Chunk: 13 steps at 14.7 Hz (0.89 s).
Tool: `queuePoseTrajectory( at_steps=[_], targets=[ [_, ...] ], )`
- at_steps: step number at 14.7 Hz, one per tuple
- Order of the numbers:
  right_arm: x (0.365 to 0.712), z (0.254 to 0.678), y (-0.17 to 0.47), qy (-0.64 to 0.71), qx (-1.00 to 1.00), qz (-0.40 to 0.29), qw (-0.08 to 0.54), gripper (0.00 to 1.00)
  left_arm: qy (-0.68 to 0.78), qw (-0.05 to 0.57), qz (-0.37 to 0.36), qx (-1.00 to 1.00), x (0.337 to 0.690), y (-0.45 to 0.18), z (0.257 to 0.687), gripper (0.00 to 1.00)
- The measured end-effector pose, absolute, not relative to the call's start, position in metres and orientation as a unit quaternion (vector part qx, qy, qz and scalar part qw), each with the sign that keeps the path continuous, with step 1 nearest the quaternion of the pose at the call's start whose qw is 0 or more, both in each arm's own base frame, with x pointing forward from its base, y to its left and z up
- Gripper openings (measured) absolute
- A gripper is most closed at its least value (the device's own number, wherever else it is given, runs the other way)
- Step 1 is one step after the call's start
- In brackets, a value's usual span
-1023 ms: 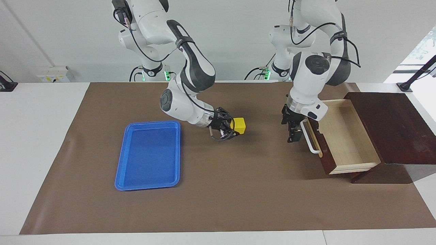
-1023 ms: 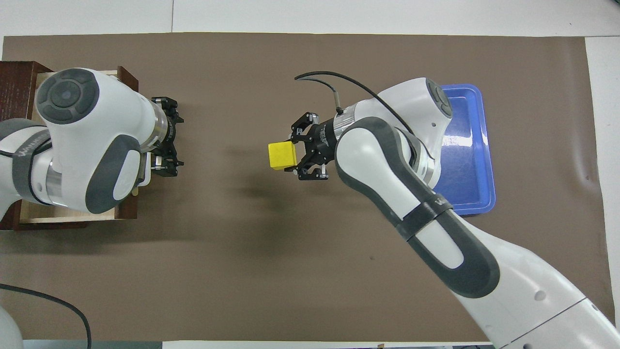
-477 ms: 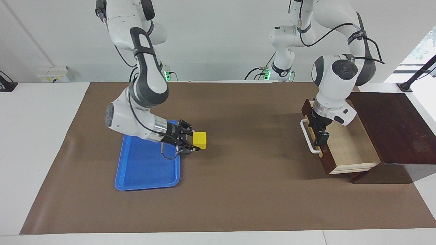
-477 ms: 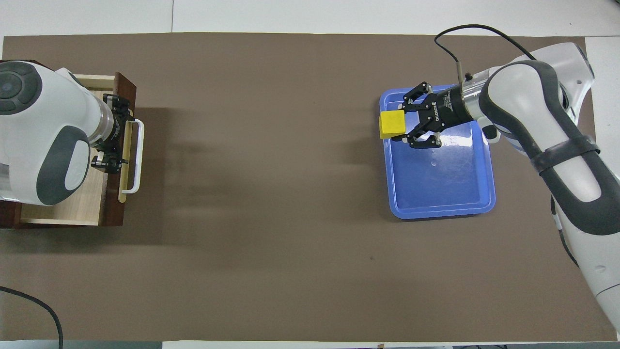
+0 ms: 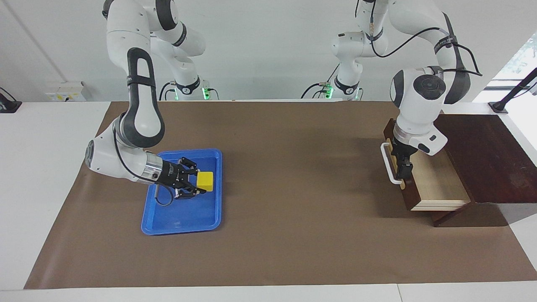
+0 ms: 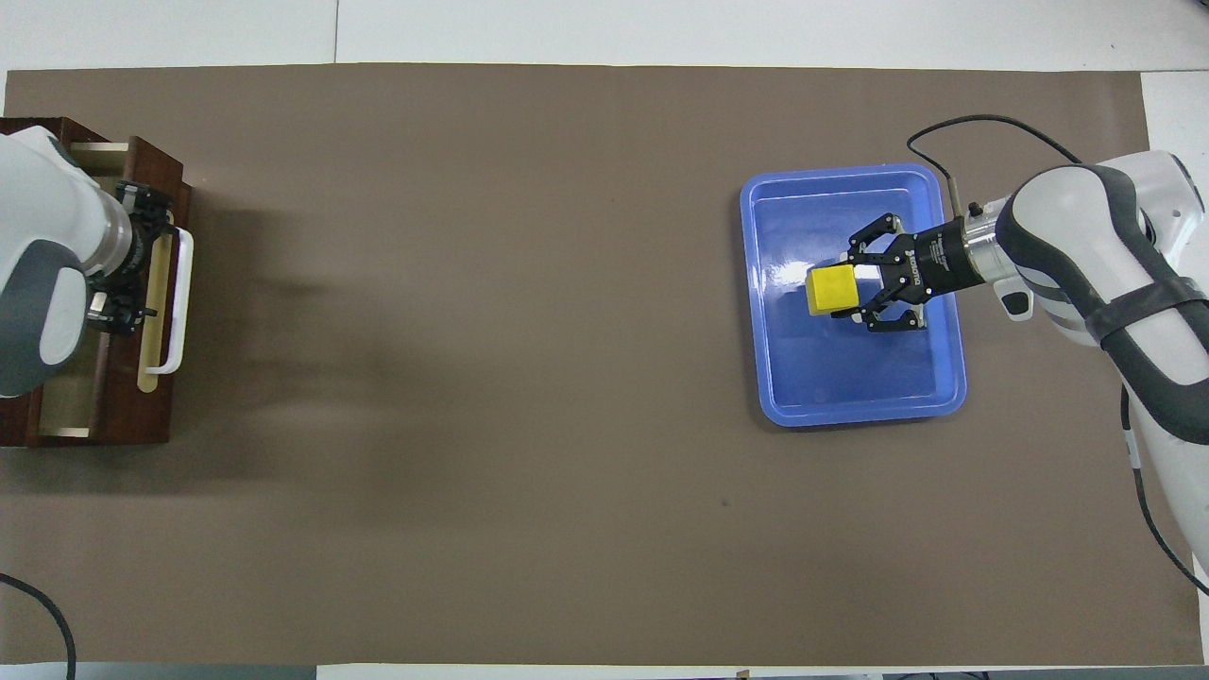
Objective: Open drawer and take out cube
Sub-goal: 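Lower the cube into the blue tray and open the right gripper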
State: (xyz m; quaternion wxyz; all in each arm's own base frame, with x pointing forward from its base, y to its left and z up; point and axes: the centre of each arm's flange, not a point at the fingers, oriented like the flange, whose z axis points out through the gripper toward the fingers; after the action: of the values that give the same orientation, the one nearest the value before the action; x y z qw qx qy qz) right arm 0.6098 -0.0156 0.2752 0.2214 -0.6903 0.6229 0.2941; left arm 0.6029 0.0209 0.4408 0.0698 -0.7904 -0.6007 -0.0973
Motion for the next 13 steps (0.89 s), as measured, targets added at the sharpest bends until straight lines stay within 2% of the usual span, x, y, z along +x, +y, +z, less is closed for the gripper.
queuePoseTrajectory(
  at_steps=[2,6,7,10,11,13],
  targets=[
    [0.594,0.26,-0.029,0.617,-0.699,0.286,0.222,0.56,-0.608,0.07,-0.099,-0.785,0.602,0.054,0.441,1.0],
    [0.581,0.25,-0.031,0.61,-0.709,0.277,0.222,0.56,-0.609,0.066,-0.098,-0.785,0.602,0.054,0.441,1.0],
    [0.58,0.251,-0.031,0.611,-0.709,0.274,0.222,0.62,-0.606,0.065,-0.098,-0.787,0.603,0.05,0.441,1.0],
    [0.578,0.25,-0.032,0.612,-0.709,0.272,0.221,0.93,-0.591,0.058,-0.094,-0.799,0.605,0.022,0.44,1.0],
    [0.578,0.25,-0.031,0.611,-0.71,0.271,0.221,1.0,-0.585,0.056,-0.093,-0.804,0.605,0.011,0.442,1.0],
    [0.582,0.259,-0.03,0.602,-0.72,0.27,0.217,1.0,-0.569,0.052,-0.087,-0.816,0.604,-0.006,0.456,1.0]
  ],
)
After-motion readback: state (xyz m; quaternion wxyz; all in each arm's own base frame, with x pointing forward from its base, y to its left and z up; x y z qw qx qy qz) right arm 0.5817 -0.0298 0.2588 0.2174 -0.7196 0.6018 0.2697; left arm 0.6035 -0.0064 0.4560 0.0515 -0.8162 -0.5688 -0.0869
